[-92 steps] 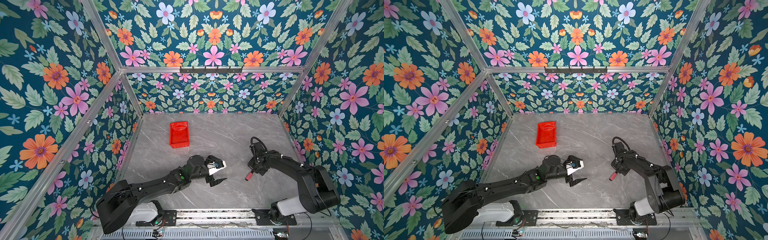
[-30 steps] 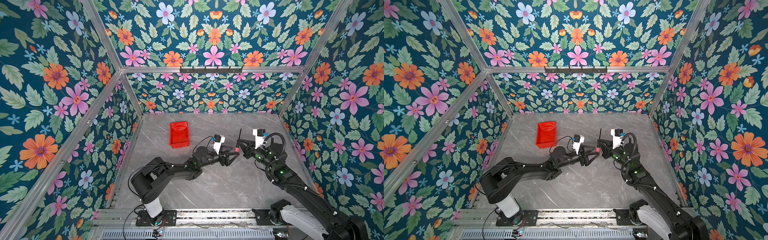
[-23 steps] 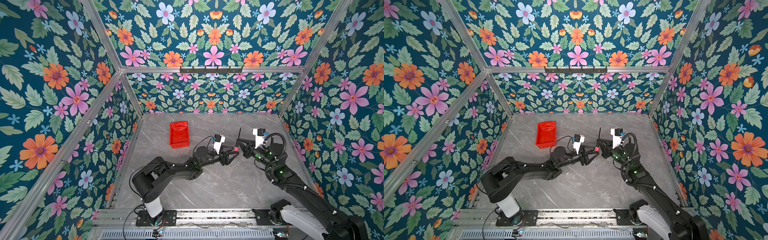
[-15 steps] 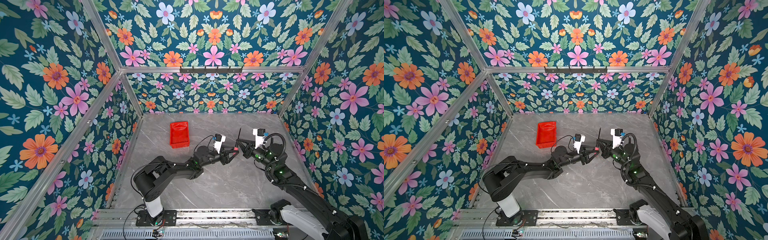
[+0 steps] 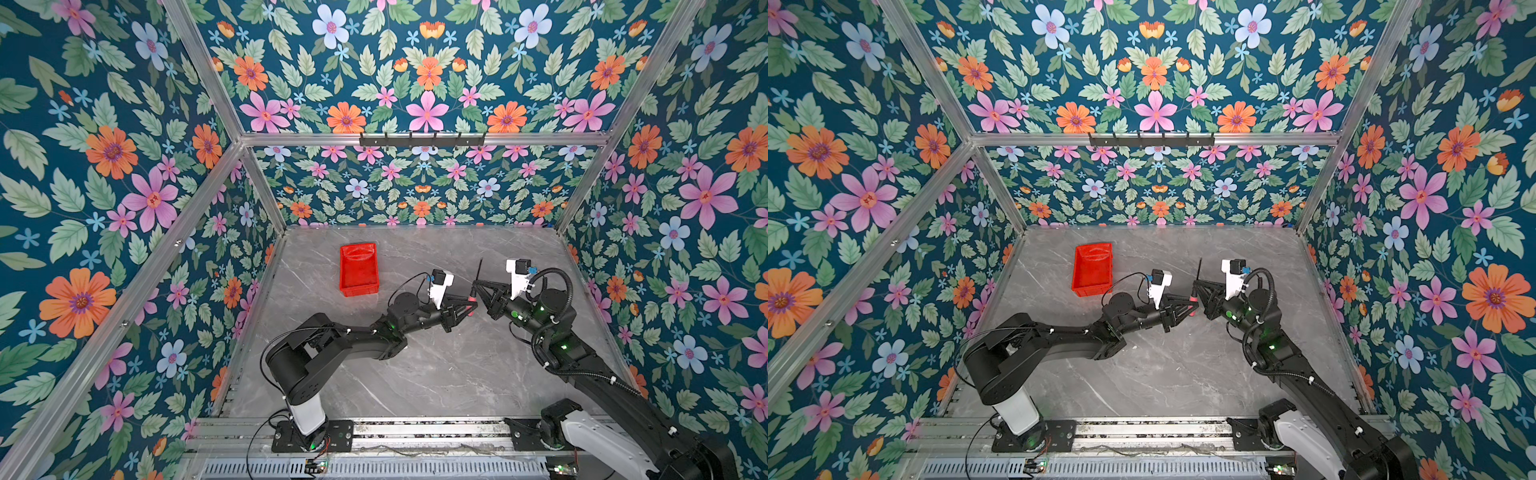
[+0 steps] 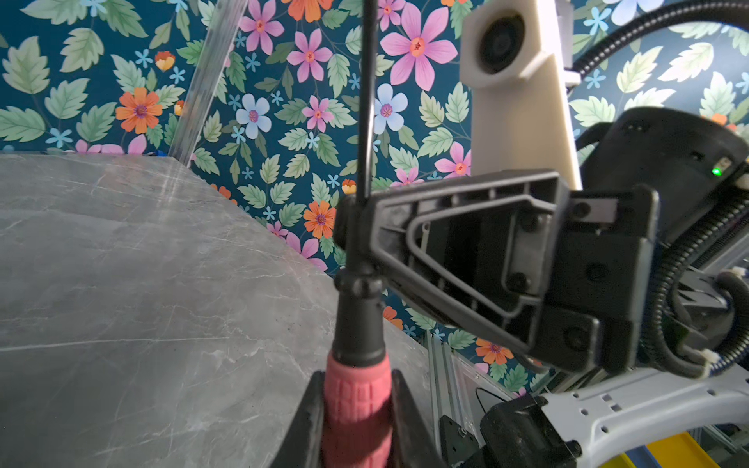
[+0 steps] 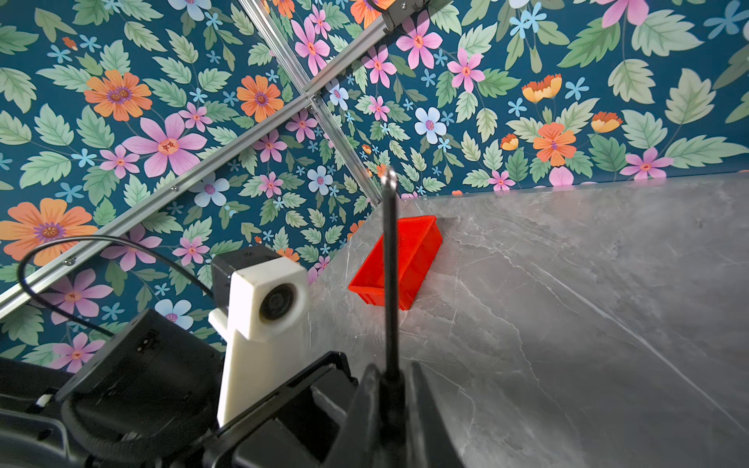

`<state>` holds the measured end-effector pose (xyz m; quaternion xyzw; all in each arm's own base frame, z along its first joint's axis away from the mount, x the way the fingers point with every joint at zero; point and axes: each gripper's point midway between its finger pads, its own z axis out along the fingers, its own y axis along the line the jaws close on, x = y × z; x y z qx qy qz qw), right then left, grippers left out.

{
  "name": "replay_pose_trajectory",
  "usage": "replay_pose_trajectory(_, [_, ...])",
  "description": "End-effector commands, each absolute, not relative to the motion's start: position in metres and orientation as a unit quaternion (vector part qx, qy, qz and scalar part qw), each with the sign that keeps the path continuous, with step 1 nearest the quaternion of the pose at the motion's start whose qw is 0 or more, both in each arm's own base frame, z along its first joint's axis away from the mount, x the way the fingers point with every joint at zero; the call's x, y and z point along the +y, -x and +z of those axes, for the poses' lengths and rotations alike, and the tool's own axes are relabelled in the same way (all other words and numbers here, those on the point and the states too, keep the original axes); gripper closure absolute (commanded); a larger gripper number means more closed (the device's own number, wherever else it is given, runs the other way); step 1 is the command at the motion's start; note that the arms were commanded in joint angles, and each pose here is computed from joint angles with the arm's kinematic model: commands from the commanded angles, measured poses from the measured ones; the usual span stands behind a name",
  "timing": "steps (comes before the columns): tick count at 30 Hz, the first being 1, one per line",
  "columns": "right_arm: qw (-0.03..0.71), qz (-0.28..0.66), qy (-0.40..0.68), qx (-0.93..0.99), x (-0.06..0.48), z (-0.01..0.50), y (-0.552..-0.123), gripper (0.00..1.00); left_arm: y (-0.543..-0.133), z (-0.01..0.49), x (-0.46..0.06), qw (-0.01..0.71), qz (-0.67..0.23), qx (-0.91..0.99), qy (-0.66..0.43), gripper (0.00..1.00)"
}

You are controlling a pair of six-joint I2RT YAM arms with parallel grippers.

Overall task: Put the screwdriver in the bin
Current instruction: Place the screwdriver in the bin.

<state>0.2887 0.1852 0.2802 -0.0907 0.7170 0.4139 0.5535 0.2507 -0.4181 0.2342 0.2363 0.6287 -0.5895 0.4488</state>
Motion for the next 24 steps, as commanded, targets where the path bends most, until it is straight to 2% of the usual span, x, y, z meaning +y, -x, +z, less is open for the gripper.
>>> replay_pose_trajectory(1, [0.562,0.407,0.093,0.715,0.183,0.284,-0.287,0.44,-0.267,0.239,-0.404,0.488,-0.558,0.64,-0.201,1.0])
replay_pose_trajectory(5, [0.555,0.401,0.108,0.72,0.185,0.281,-0.282,0.22,-0.278,0.238,-0.386,0.51,-0.525,0.658,-0.177,1.0])
replay_pose_trajectory(11, [0.559,0.393,0.137,0.717,0.197,0.284,-0.279,0.02,-0.301,0.23,-0.354,0.502,-0.495,0.699,-0.122,1.0])
replay_pose_trajectory(24, [0.572,0.363,0.227,0.7,0.261,0.291,-0.278,0.01,-0.357,0.188,-0.237,0.477,-0.341,0.81,0.002,1.0])
